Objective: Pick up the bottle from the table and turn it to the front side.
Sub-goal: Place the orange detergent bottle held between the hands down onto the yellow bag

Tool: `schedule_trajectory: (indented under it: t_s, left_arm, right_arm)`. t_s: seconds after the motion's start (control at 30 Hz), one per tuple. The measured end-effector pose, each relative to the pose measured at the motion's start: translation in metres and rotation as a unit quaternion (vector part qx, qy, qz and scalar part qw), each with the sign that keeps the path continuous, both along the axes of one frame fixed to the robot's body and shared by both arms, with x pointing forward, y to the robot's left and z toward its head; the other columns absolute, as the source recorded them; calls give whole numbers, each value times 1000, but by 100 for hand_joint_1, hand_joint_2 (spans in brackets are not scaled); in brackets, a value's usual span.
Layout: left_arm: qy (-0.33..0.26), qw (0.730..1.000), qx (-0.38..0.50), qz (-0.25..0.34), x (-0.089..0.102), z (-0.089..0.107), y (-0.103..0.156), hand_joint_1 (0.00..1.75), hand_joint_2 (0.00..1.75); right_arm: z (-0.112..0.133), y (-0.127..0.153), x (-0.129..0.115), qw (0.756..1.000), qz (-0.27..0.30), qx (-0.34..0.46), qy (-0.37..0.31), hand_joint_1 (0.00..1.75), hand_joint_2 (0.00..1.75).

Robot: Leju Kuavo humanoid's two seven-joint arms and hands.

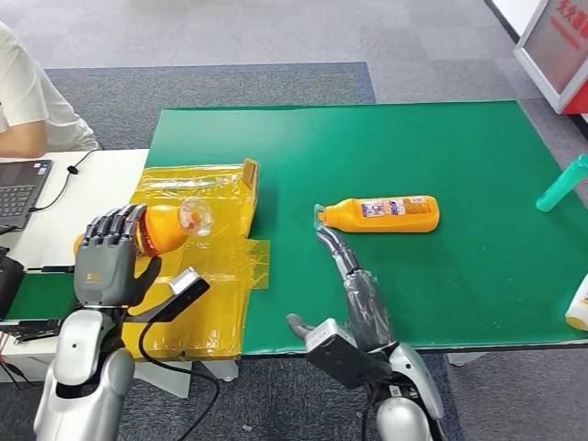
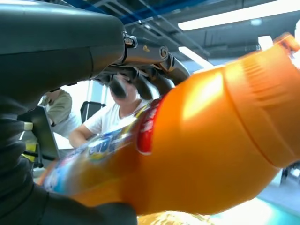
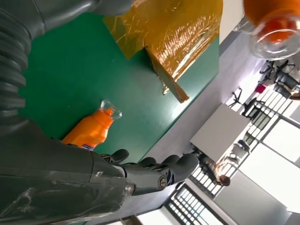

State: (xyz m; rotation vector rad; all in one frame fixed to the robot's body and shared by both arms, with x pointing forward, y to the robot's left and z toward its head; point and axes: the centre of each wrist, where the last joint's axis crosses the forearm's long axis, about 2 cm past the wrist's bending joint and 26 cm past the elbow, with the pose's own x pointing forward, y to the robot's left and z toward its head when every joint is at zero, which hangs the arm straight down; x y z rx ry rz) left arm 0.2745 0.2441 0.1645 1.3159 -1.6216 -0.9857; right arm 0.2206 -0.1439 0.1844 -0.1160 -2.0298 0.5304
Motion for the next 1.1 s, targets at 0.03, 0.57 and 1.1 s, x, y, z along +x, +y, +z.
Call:
schedule_trajectory:
  t_s: [0.03, 0.57, 1.1]
  left_arm:
    - [7, 1000, 5, 2, 4, -1, 1, 175, 175]
    - [55, 997, 55, -17, 23, -12, 4, 175, 175]
    - [105, 991, 60, -55, 14, -26, -8, 175, 175]
  right_arm:
    - [1, 2, 0, 1000, 5, 0, 0, 0, 175]
    - [2, 10, -1, 1000, 26, 6, 0, 0, 175]
    - [5, 14, -3, 999, 35, 9, -7, 0, 175]
